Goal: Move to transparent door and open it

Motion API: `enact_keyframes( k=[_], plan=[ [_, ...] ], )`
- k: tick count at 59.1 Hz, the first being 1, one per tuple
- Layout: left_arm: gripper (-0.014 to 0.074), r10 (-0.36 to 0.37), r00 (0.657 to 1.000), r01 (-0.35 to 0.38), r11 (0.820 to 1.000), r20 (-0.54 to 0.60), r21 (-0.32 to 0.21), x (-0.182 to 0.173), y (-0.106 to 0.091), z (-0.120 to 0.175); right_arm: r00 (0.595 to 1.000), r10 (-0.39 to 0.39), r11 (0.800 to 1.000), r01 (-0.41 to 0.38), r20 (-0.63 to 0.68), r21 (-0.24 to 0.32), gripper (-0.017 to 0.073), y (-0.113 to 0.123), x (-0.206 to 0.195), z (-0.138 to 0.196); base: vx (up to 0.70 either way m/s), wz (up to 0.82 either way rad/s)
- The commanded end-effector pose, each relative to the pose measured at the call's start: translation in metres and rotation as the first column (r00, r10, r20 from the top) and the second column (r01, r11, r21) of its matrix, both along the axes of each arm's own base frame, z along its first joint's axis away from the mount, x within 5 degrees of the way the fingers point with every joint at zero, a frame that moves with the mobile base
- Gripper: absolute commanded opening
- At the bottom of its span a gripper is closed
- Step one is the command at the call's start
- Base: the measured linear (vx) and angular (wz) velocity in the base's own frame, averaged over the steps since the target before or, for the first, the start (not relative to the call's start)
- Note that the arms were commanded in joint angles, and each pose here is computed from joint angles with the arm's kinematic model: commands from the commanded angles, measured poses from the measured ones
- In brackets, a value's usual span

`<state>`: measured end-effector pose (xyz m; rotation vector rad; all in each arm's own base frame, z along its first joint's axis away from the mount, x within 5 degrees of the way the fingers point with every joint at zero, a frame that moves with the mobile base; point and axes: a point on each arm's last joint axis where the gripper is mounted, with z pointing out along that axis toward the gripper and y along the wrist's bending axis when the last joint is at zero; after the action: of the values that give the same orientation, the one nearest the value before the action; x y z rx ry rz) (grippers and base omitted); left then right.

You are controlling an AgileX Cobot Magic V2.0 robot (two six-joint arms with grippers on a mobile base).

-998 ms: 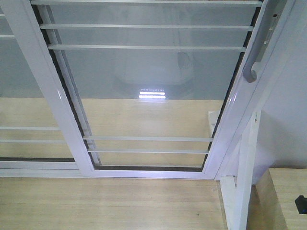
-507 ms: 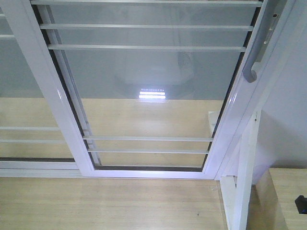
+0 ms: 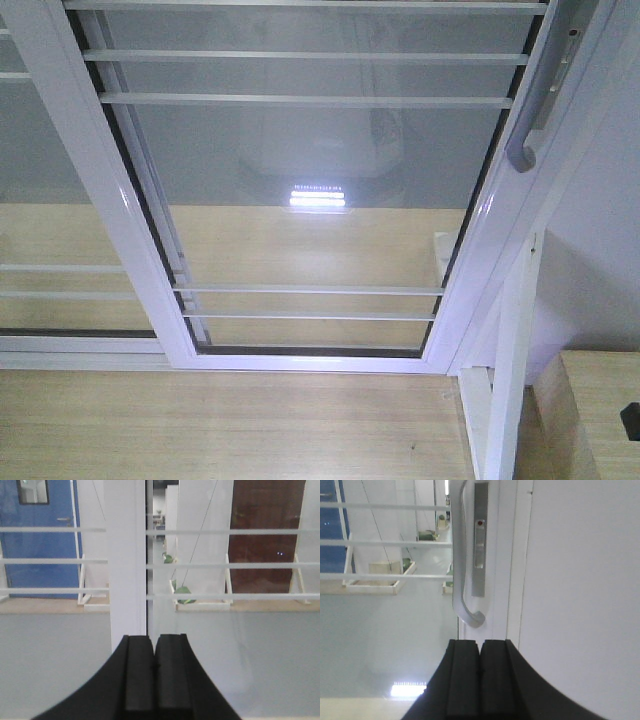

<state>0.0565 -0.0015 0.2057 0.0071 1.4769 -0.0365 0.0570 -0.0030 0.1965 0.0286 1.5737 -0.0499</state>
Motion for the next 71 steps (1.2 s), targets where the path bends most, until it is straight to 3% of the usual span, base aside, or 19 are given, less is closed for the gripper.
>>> enact_keyframes(
  k=[1, 15, 25, 29, 36, 44, 54, 71],
  plan=[
    [-0.0006, -0.006, 0.984, 0.011, 1.0, 0.177, -0.026, -0.004, 0.0, 0.014, 0.986, 0.006, 1.0, -0.003, 0.168, -0.019, -0.0006, 0.001, -0.002, 0.015, 0.0, 0.0],
    [-0.0006, -0.006, 0.943, 0.024, 0.999, 0.332, -0.049, -0.01, 0.0, 0.037, 0.976, 0.002, 1.0, 0.0, 0.216, -0.007, -0.0006, 0.001, -0.011, 0.052, 0.0, 0.0],
    [-0.0006, -0.008, 0.965, 0.021, 0.999, 0.263, -0.045, -0.018, 0.0, 0.076, 0.98, -0.015, 0.999, 0.023, 0.197, -0.038, -0.0006, 0.0, -0.023, 0.116, 0.0, 0.0],
    [-0.0006, -0.006, 0.973, 0.011, 1.0, 0.232, -0.018, -0.019, 0.0, 0.097, 0.981, -0.022, 0.998, 0.034, 0.194, -0.059, -0.0006, -0.001, -0.019, 0.141, 0.0, 0.0],
    [-0.0006, 0.0, 0.975, -0.007, 0.999, 0.221, 0.032, -0.011, 0.0, 0.137, 0.983, -0.023, 0.997, 0.037, 0.184, -0.073, -0.0006, -0.002, 0.0, 0.179, 0.0, 0.0],
    [-0.0006, -0.001, 0.981, -0.006, 0.999, 0.196, 0.036, 0.014, -0.001, 0.172, 0.987, -0.017, 0.997, 0.029, 0.158, -0.073, -0.0005, -0.003, 0.038, 0.208, 0.0, 0.0],
    [-0.0006, -0.009, 0.993, 0.005, 0.999, 0.12, 0.038, 0.069, -0.003, 0.181, 0.991, 0.003, 0.997, 0.008, 0.137, -0.077, -0.0005, -0.004, 0.097, 0.211, 0.0, 0.0],
    [-0.0005, -0.028, 0.999, 0.027, 0.999, 0.039, 0.038, 0.143, -0.007, 0.151, 1.0, 0.019, 0.997, -0.02, -0.004, -0.069, -0.0001, -0.006, 0.168, 0.171, 0.0, 0.0]
  ],
)
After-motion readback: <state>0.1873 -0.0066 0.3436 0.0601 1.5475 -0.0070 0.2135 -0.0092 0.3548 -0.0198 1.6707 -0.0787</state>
